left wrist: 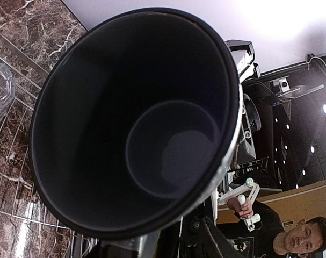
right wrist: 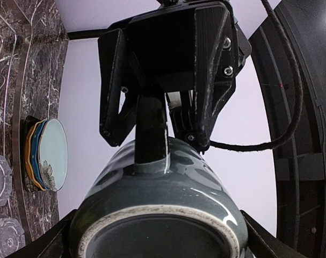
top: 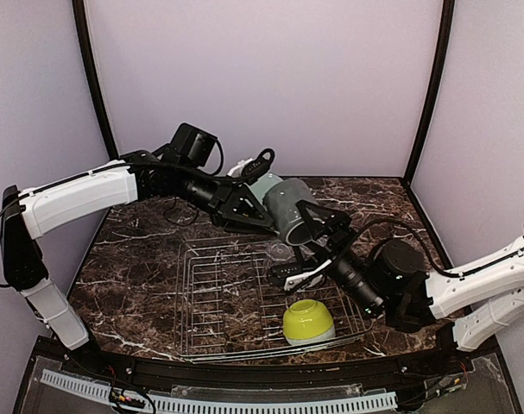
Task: Unload the mixed dishes from the dish rack
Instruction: Pass from the right arm to the left
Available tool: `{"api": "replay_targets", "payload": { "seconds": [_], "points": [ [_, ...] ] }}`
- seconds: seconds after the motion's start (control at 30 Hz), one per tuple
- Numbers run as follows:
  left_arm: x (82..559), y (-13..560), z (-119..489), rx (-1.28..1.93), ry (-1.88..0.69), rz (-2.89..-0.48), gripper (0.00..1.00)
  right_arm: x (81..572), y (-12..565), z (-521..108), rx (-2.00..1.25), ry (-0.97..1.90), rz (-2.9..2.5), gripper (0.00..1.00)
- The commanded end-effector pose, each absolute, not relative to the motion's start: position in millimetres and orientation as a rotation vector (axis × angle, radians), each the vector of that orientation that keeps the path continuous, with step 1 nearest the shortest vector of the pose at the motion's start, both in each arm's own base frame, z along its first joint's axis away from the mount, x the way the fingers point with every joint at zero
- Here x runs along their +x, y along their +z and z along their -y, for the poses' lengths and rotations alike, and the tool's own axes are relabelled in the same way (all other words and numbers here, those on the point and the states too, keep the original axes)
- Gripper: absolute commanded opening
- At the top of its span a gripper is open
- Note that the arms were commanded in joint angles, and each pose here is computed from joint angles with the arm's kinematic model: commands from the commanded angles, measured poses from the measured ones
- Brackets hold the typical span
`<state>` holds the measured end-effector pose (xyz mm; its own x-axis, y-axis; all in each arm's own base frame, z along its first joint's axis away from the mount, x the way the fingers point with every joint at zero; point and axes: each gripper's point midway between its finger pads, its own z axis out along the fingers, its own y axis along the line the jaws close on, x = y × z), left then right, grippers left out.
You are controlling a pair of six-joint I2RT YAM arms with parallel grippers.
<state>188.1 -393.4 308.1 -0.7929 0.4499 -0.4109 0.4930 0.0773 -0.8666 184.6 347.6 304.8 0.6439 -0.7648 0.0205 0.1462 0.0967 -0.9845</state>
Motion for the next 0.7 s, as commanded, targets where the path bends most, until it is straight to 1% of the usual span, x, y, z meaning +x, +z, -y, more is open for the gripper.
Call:
{"api": "replay_targets", "payload": {
  "seconds": [0.0,0.03,0.1,0.13,0.17,0.2,0.37,0.4,0.47,0.57,0.67],
  "points": [
    [184,323,395,1.032,-1.895,-2.232,0.43,175,331,-345,-1.196,-0.701,-0.563,0.41],
    [184,323,395,1.031,-1.897,-2.234,0.42,174,330,-345,-1.198,-0.701,-0.56,0.41],
    [184,323,395,1.032,-1.899,-2.234,0.34,174,331,-345,-1.194,-0.702,-0.559,0.41],
    [184,322,395,1.033,-1.9,-2.234,0.28,174,331,-345,-1.193,-0.701,-0.557,0.42],
    [183,322,396,1.035,-1.905,-2.233,0.25,173,331,-345,-1.192,-0.7,-0.557,0.42],
    [184,322,395,1.034,-1.907,-2.232,0.2,173,330,-345,-1.192,-0.7,-0.556,0.43],
    [183,323,396,1.034,-1.919,-2.219,0.04,173,329,-345,-1.19,-0.7,-0.556,0.49],
    [183,323,396,1.035,-1.92,-2.214,0.01,173,330,-344,-1.187,-0.7,-0.557,0.54],
    [184,324,396,1.033,-1.921,-2.2,0.01,173,331,-343,-1.181,-0.7,-0.558,0.61],
    [188,326,395,1.019,-1.903,-2.183,0.01,173,332,-341,-1.172,-0.704,-0.561,0.79],
    [196,332,392,0.992,-1.904,-2.146,0.01,173,333,-340,-1.153,-0.715,-0.555,0.93]
  ]
}}
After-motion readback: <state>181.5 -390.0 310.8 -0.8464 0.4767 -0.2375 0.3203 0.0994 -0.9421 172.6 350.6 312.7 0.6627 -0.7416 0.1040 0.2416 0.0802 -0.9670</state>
